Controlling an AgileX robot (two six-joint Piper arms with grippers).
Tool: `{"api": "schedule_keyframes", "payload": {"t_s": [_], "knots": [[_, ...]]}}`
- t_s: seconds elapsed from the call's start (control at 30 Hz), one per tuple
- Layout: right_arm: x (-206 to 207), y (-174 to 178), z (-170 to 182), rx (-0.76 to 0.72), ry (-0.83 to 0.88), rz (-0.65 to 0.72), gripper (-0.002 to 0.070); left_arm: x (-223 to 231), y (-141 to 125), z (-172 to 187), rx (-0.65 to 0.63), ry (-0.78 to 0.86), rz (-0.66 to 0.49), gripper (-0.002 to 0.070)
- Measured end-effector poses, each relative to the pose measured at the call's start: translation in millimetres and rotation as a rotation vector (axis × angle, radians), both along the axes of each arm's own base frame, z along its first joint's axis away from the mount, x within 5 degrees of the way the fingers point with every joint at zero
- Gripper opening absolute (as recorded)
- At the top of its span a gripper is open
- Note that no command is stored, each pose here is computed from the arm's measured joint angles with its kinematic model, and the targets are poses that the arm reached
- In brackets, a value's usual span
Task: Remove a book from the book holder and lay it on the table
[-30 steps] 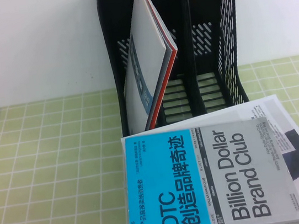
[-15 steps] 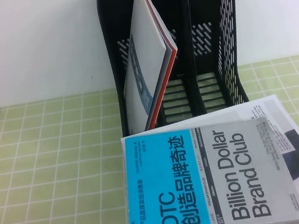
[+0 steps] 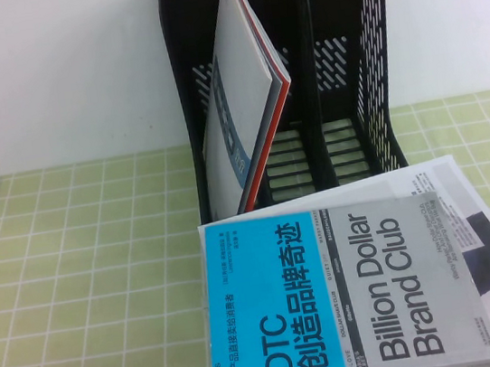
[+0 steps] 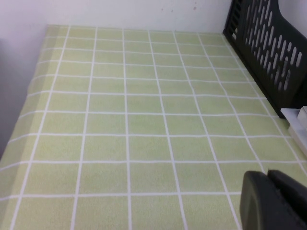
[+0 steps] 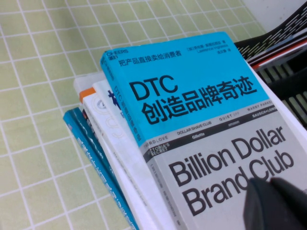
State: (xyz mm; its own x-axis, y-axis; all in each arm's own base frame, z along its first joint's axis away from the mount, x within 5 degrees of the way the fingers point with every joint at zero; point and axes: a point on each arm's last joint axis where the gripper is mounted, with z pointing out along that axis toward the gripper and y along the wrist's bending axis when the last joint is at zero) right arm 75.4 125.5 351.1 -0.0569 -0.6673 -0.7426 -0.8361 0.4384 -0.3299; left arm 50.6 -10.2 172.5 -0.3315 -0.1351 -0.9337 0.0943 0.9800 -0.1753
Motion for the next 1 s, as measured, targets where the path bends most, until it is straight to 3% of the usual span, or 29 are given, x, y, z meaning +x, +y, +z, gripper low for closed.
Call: {"api": "schedule_keyframes", "payload": {"t_s": [0.67,0.8,1.0], "knots": [[0,0,0,0.001,0.002,0.000,0.0001,0,0,0,0.000,-0.005,0.001,-0.0003],[2,-4,-2,-0.082,-0.054,0.013,0.0001,0,0,0,0.002,-0.005,0.000,-0.0003],[14,-16,-1,-0.099,-0.055,-0.094,0.0001,0,0,0,0.003,-0.006,0.000,-0.0003]]}}
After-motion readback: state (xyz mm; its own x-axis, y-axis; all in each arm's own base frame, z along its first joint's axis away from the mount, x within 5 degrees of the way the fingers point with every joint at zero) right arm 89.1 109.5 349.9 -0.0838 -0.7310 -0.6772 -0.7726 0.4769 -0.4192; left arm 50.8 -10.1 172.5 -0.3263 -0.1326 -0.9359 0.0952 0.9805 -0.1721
